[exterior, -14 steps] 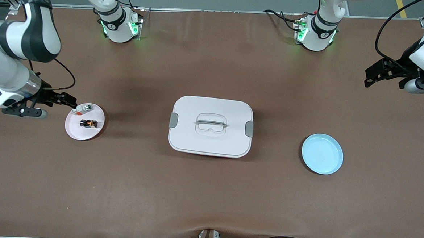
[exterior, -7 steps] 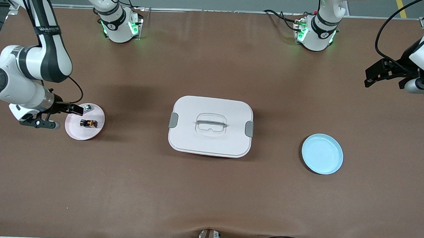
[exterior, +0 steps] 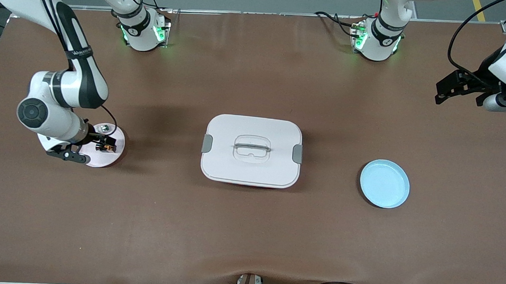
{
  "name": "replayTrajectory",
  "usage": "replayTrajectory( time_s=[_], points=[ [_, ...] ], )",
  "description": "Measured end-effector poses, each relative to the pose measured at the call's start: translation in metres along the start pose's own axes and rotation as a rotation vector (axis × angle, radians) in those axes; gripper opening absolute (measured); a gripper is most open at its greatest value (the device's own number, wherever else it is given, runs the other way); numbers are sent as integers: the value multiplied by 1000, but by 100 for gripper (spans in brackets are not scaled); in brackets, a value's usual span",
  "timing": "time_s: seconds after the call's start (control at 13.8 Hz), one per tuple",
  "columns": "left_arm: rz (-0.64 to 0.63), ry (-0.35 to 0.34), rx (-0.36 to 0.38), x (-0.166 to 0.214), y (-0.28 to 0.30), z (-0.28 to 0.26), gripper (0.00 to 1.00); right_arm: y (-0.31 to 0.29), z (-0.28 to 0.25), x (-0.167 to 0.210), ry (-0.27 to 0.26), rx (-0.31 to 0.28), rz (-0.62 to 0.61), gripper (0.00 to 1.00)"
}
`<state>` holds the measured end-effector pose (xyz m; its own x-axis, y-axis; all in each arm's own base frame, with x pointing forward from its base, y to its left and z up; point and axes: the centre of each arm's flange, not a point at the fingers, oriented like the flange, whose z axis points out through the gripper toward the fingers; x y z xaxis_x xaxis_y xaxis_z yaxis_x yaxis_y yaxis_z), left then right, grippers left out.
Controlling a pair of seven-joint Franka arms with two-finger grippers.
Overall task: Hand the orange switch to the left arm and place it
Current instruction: 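Lower the right gripper and close it on the orange switch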
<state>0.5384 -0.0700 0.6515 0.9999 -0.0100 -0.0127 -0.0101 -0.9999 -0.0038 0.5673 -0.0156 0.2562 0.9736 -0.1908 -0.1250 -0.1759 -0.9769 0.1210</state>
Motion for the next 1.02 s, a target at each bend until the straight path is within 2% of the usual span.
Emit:
replayTrajectory(
  time_s=[0.29,1.02],
  points=[
    [1,0,0,0,1,0,100,5,24,4,-6,-55,-39,100],
    [3,0,0,0,1,0,100,4,63,13,16,-37,-40,100]
  ],
)
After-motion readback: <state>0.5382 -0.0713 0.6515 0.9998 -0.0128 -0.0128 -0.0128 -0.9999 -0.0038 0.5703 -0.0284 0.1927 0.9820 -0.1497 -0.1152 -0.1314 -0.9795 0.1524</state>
